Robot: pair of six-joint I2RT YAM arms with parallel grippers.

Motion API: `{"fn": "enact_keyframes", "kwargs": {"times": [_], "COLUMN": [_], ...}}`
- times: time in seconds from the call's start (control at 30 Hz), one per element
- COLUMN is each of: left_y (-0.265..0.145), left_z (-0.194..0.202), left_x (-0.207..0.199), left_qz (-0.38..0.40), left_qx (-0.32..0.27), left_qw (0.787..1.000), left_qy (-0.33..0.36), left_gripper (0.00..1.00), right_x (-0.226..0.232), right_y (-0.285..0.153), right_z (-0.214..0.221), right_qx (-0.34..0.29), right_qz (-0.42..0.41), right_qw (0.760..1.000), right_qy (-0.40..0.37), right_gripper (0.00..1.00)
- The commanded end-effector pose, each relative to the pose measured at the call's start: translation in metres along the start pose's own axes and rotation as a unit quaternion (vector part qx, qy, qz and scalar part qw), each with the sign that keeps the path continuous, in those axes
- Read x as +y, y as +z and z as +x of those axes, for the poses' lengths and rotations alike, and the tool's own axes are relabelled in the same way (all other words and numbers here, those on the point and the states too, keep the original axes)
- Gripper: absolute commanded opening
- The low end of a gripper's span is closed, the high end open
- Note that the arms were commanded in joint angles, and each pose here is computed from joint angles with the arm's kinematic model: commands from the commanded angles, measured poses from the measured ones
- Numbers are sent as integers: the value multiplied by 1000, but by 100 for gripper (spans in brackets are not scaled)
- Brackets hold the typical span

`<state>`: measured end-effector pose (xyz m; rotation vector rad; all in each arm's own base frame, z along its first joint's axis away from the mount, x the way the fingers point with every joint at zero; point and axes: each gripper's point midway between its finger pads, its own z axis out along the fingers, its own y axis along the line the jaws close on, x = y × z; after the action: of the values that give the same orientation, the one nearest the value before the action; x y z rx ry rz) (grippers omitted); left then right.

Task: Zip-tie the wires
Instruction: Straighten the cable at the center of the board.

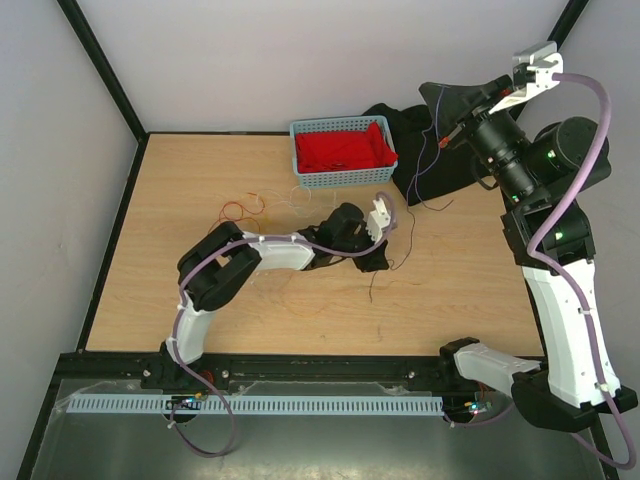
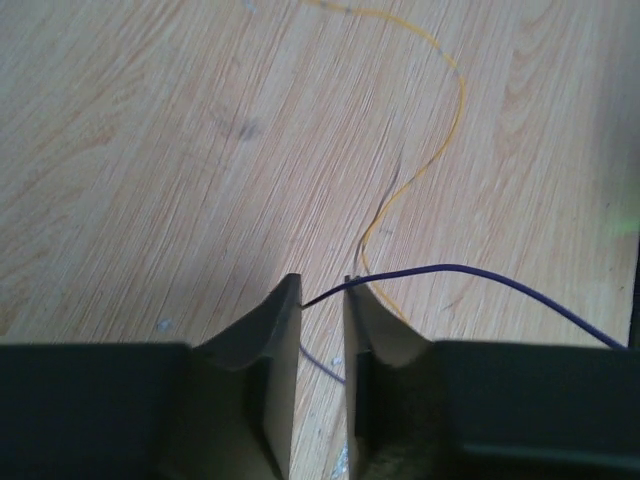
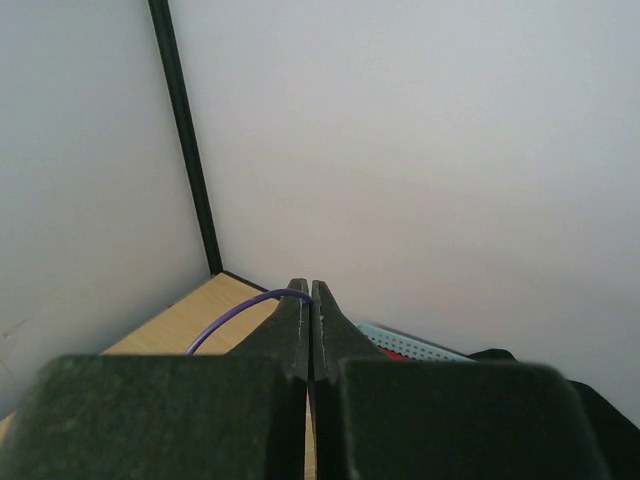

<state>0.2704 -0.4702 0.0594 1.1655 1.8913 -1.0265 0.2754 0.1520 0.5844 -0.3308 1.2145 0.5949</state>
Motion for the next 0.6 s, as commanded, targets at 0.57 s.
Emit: {"fn": "enact_keyframes", "kwargs": {"times": [0.57], "left_y": [-122], "left_z": [-79], "left_x": [45], "left_qz": [-137], "left_qx": [-146], "left_qw": [978], "left_qy": [60], "left_gripper": [0], "right_x": [-85], "right_y": [-49], "right_z": [57], "right_qx": [81], "right_qz": [223], "right_qw": [967], "right_qy": [-87], "right_gripper": [0]}}
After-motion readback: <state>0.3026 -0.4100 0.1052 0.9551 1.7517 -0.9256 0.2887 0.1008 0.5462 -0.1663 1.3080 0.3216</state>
